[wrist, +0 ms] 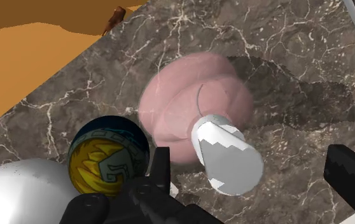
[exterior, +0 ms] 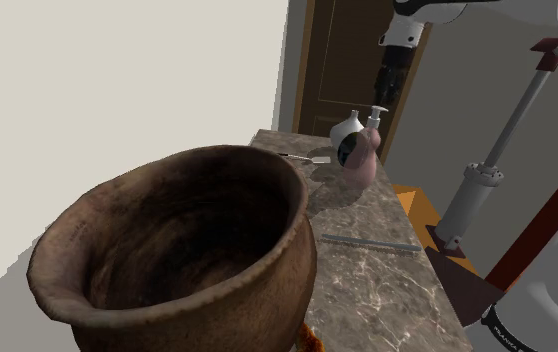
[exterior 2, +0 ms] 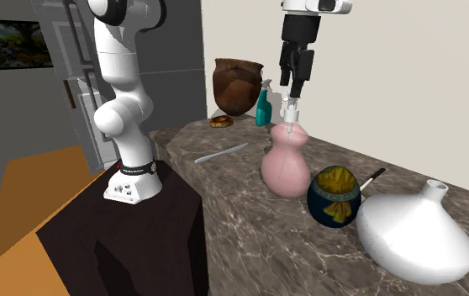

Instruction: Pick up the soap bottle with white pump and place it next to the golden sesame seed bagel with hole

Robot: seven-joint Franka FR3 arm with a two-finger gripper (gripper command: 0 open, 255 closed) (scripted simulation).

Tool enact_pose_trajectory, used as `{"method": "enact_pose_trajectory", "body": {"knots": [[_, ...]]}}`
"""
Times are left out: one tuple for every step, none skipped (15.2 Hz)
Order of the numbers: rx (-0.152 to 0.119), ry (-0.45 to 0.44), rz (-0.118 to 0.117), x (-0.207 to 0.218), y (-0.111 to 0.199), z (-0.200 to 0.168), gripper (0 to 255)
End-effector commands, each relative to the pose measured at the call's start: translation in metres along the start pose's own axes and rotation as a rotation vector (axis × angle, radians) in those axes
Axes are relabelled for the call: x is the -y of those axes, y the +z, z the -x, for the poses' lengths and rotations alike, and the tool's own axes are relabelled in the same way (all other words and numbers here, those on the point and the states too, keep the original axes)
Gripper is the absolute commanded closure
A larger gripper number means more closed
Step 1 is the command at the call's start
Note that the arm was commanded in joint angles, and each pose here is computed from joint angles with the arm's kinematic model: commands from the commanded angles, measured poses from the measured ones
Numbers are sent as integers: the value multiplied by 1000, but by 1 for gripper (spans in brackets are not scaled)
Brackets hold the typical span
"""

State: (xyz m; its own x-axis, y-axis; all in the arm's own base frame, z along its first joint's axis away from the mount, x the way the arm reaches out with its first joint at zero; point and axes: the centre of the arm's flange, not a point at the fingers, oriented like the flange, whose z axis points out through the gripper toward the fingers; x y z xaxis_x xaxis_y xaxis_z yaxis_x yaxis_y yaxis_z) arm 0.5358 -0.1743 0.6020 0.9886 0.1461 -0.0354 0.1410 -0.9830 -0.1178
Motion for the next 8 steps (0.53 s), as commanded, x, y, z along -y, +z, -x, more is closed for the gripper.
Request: {"method": "enact_pose_trajectory", "body": {"knots": [[4, -5, -4, -6, 4, -10, 0], [4, -5, -4, -6, 10, -10, 0], [4, -5, -4, -6, 15, -10, 0], [4, -5, -4, -6, 20, -10, 0], [4, -5, -4, -6, 26, -10, 0], [4, -5, -4, -6, 31, -9, 0], [4, -5, -4, -6, 36, -9, 0], [4, -5, -4, -6, 39, -9, 0]]}}
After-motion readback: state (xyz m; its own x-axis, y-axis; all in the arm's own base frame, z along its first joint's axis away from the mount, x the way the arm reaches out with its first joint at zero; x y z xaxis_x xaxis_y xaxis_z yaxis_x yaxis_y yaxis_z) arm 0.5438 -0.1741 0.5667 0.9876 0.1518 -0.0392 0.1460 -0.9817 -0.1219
